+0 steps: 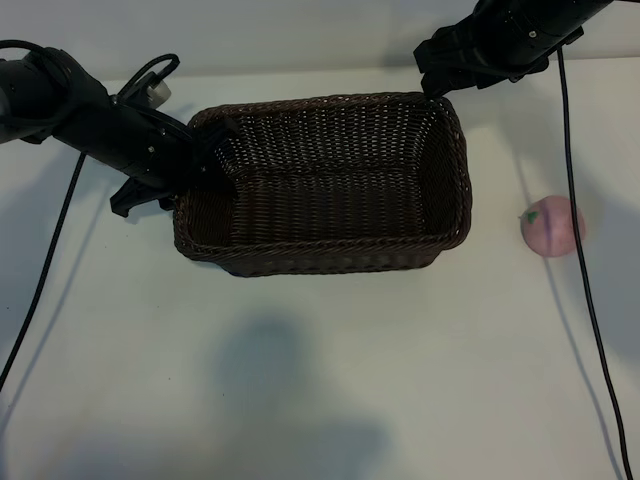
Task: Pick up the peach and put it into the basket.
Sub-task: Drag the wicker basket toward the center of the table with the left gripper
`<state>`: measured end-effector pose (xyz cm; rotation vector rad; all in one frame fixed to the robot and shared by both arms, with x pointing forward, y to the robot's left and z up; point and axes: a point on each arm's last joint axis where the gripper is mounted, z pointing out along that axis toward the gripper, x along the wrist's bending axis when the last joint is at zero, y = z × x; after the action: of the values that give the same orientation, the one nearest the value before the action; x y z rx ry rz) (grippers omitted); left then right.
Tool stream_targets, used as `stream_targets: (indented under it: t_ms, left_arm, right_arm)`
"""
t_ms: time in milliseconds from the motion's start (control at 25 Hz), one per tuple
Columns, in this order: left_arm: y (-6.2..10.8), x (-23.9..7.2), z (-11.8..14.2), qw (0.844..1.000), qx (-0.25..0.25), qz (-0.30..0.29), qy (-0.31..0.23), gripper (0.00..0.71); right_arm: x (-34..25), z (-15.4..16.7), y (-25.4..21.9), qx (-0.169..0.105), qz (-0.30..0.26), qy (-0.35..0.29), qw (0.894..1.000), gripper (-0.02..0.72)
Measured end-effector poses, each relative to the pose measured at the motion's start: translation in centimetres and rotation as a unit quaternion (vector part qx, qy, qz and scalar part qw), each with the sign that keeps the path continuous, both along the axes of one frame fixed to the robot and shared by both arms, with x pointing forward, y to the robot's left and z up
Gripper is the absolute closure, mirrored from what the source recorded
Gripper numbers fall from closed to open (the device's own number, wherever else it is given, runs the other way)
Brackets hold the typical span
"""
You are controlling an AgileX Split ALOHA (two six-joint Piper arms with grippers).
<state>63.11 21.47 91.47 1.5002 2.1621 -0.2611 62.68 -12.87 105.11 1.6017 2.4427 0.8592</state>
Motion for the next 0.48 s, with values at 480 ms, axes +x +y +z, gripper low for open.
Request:
stream_targets:
  t_ms: [480]
  left_arm:
    - [0.18,-0.35,-0.20,1.000,0.015,-0.005,0.019,0.433]
  right_arm:
    - [-0.08,-0.04,-0.02,-0.002,0.002,0.004,1.000,0.118]
